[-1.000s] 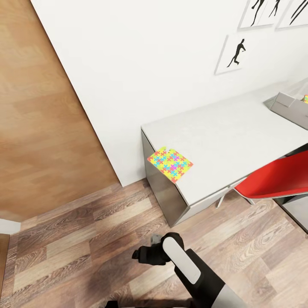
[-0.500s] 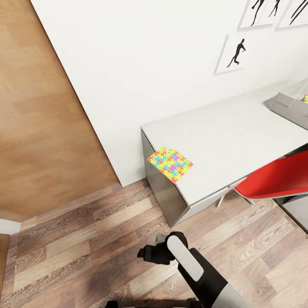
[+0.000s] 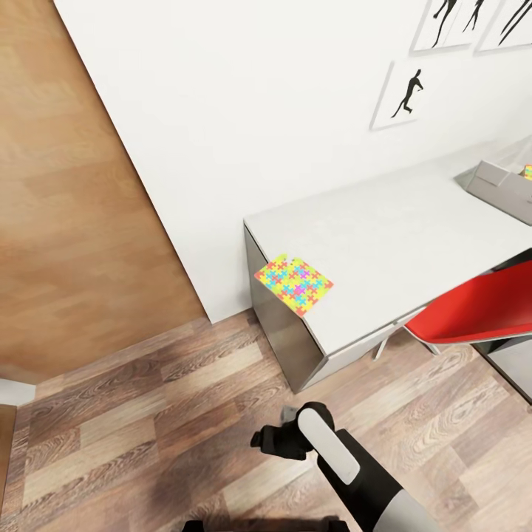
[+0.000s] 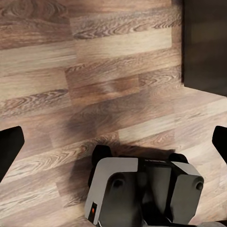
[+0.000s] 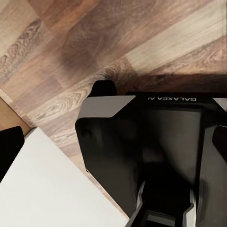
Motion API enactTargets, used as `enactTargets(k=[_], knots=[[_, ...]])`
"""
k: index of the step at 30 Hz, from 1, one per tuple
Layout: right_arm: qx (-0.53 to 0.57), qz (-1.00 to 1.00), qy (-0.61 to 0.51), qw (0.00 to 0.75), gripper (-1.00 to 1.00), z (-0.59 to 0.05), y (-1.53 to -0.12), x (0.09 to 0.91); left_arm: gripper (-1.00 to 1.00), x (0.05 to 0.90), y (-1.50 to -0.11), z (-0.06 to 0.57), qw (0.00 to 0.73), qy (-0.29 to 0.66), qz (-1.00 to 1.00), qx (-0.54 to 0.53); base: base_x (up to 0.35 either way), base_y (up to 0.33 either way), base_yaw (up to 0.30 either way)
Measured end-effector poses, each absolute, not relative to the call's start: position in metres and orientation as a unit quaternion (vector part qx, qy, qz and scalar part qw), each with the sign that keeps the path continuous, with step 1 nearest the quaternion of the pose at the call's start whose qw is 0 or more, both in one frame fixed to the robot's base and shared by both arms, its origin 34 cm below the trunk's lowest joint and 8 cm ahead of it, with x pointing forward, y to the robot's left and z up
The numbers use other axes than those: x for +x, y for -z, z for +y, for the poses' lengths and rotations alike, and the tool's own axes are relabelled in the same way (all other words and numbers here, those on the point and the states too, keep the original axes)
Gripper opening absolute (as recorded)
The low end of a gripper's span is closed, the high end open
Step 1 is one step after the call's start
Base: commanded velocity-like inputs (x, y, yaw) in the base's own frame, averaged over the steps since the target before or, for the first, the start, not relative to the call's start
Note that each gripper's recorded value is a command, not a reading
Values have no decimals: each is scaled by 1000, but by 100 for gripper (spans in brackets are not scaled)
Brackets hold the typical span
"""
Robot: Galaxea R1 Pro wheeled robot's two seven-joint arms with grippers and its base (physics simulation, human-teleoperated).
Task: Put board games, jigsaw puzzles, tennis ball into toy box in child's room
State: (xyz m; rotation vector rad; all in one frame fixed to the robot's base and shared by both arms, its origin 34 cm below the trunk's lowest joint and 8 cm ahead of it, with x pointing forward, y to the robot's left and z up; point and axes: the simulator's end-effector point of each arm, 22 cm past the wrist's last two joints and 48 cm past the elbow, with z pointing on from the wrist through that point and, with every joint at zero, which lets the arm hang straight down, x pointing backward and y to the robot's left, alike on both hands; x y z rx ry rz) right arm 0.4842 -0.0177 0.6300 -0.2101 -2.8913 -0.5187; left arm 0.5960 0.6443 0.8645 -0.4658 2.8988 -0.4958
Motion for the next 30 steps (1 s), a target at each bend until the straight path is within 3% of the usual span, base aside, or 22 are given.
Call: enactTargets(k=[30], knots=[[-63, -985, 132, 94, 100, -43, -623, 480, 100, 604, -766, 572, 73, 148, 976, -139, 0, 0, 0]])
